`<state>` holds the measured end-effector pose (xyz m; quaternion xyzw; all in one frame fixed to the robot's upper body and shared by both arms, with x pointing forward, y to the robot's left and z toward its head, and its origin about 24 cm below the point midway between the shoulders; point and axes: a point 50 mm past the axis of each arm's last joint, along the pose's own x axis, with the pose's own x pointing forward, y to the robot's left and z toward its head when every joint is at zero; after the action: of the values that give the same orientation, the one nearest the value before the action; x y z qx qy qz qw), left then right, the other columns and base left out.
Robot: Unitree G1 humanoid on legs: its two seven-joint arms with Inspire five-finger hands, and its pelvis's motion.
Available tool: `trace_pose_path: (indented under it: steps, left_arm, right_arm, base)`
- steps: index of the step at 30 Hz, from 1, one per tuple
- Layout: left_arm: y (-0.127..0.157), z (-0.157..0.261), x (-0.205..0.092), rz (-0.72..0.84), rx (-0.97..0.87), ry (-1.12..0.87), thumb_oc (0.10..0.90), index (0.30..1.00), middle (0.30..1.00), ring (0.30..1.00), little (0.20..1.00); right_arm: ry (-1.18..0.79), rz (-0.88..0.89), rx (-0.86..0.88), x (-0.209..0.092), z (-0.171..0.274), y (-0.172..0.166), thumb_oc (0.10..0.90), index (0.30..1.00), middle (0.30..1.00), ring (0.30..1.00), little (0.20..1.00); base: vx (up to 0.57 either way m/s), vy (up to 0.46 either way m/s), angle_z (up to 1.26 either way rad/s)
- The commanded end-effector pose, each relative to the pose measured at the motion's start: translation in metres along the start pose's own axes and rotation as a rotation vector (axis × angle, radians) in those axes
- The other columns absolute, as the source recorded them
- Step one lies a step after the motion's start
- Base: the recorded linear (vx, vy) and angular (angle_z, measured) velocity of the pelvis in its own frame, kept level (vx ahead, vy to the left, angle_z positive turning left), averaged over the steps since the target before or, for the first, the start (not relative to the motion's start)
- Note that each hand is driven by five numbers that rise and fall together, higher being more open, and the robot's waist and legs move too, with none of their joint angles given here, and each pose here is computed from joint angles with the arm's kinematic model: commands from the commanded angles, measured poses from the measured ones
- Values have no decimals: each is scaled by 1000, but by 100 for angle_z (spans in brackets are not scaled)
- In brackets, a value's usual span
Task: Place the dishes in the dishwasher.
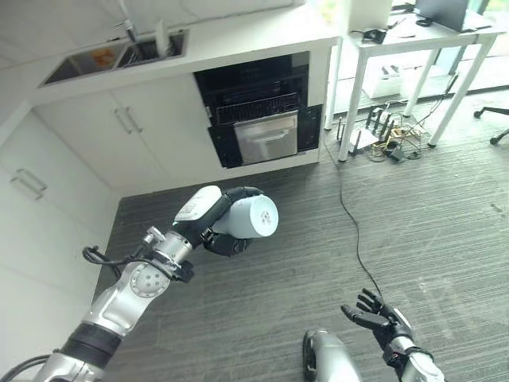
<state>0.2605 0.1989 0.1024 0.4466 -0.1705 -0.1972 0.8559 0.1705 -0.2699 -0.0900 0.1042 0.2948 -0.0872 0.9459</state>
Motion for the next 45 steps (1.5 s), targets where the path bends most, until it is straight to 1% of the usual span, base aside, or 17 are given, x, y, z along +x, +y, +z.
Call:
trace_pose_path:
  steps: [1,5,9,14,18,21,24,27,28,30,31,34,37,41,43,44,45]
  left_arm:
    - [65,28,13,305,94,-161,400,300,300,300,300]
    - [71,27,16,316,71,-160,400,300,300,300,300]
    - [70,17,13,383,68,-86,400,300,300,300,300]
    - [64,6,1,425,45,-15,400,300,300,300,300]
    - [63,-2,-5,407,48,24,400,300,300,300,300]
    - [72,3,1,387,81,-14,400,300,300,300,300]
    - [74,3,5,363,75,-25,400,300,300,300,300]
    - [74,9,6,371,85,-63,400,300,300,300,300]
    - [68,13,9,375,113,-77,400,300,300,300,300]
    - [64,11,12,367,98,-82,400,300,300,300,300]
    - [61,15,17,366,72,-96,400,300,300,300,300]
    - [60,23,25,349,66,-135,400,300,300,300,300]
    - [66,26,30,376,60,-144,400,300,300,300,300]
    - [71,26,28,381,48,-142,400,300,300,300,300]
    - [72,26,29,356,42,-141,400,300,300,300,300]
    - [69,27,33,334,51,-136,400,300,300,300,300]
    - [68,28,34,331,61,-132,400,300,300,300,300]
  right_arm:
    - [-163,107,-45,1,32,12,800,900,900,900,900]
    - [-169,105,-57,0,35,3,800,900,900,900,900]
    - [-155,143,-122,7,34,15,800,900,900,900,900]
    - [-98,133,-118,4,18,23,800,900,900,900,900]
    - [-72,117,-108,3,11,27,800,900,900,900,900]
    - [-94,95,-90,1,11,30,800,900,900,900,900]
    - [-78,73,-59,1,6,33,800,900,900,900,900]
    - [-94,76,-77,-1,9,28,800,900,900,900,900]
    - [-98,66,-63,-6,8,18,800,900,900,900,900]
    - [-87,47,-46,-6,7,12,800,900,900,900,900]
    - [-80,37,-88,-7,6,8,800,900,900,900,900]
    - [-107,-3,-95,-8,12,-2,800,900,900,900,900]
    - [-138,-20,-103,-8,23,-11,800,900,900,900,900]
    - [-131,-32,-107,-7,27,-17,800,900,900,900,900]
    - [-125,-49,-89,-9,24,-20,800,900,900,900,900]
    - [-115,-51,-39,-11,19,-21,800,900,900,900,900]
    - [-114,-50,-25,-11,18,-19,800,900,900,900,900]
  base:
    - [261,-334,-37]
    - [272,-243,-17]
    - [364,26,-71]
    - [487,65,-135]
    - [641,213,-3]
    - [366,183,69]
    - [242,72,125]
    - [234,-124,91]
    - [279,-228,135]
    - [344,-229,127]
    - [301,-122,57]
    - [172,89,76]
    - [70,329,37]
    - [114,474,2]
    - [183,645,-40]
    - [166,679,-33]
    - [136,643,-12]
